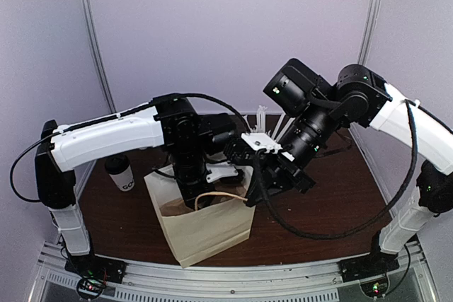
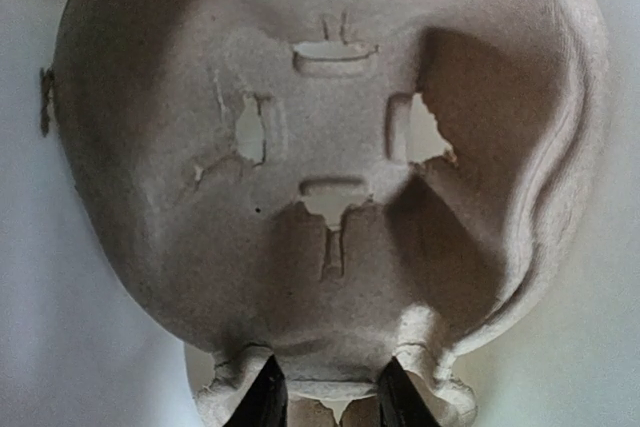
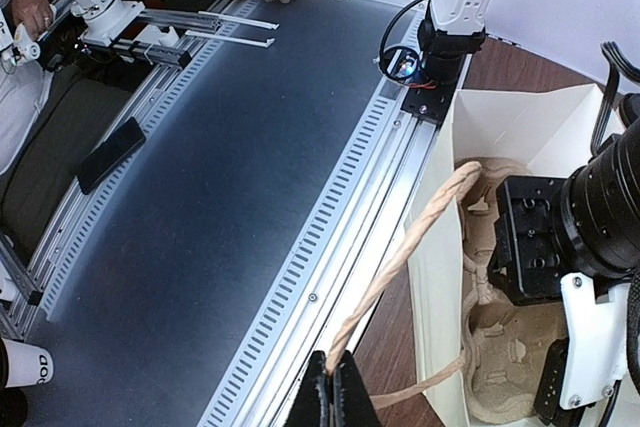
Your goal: Pack the takeout coffee
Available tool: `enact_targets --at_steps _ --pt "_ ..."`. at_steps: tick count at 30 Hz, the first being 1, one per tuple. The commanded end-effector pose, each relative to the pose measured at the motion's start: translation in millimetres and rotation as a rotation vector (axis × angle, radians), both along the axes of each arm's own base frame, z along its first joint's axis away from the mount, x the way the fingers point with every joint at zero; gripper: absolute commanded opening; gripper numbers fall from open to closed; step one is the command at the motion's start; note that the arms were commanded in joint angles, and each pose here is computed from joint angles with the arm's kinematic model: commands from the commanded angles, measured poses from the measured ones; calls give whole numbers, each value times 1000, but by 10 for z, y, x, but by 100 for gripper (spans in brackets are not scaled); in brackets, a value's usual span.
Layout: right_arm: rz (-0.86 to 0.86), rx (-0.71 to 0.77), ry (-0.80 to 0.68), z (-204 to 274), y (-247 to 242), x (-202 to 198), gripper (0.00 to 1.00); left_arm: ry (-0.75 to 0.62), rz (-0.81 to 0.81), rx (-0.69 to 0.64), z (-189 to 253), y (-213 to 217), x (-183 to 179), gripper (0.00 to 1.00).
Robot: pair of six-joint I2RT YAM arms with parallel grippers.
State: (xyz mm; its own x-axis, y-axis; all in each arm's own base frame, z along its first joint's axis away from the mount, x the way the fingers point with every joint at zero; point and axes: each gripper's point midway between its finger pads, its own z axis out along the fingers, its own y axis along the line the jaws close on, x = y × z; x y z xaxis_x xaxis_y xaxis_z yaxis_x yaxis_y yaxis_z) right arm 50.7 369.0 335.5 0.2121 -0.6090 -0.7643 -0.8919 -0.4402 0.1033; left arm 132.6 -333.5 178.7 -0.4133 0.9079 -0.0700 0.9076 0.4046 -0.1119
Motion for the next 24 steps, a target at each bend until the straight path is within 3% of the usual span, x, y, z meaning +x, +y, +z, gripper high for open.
enact_targets --at_steps 1,24 --pt "11 5 -20 69 0 -31 2 22 21 16 -138 -10 6 0" --pt "24 -4 -13 73 73 -75 2 38 25 88 -518 75 -26 6"
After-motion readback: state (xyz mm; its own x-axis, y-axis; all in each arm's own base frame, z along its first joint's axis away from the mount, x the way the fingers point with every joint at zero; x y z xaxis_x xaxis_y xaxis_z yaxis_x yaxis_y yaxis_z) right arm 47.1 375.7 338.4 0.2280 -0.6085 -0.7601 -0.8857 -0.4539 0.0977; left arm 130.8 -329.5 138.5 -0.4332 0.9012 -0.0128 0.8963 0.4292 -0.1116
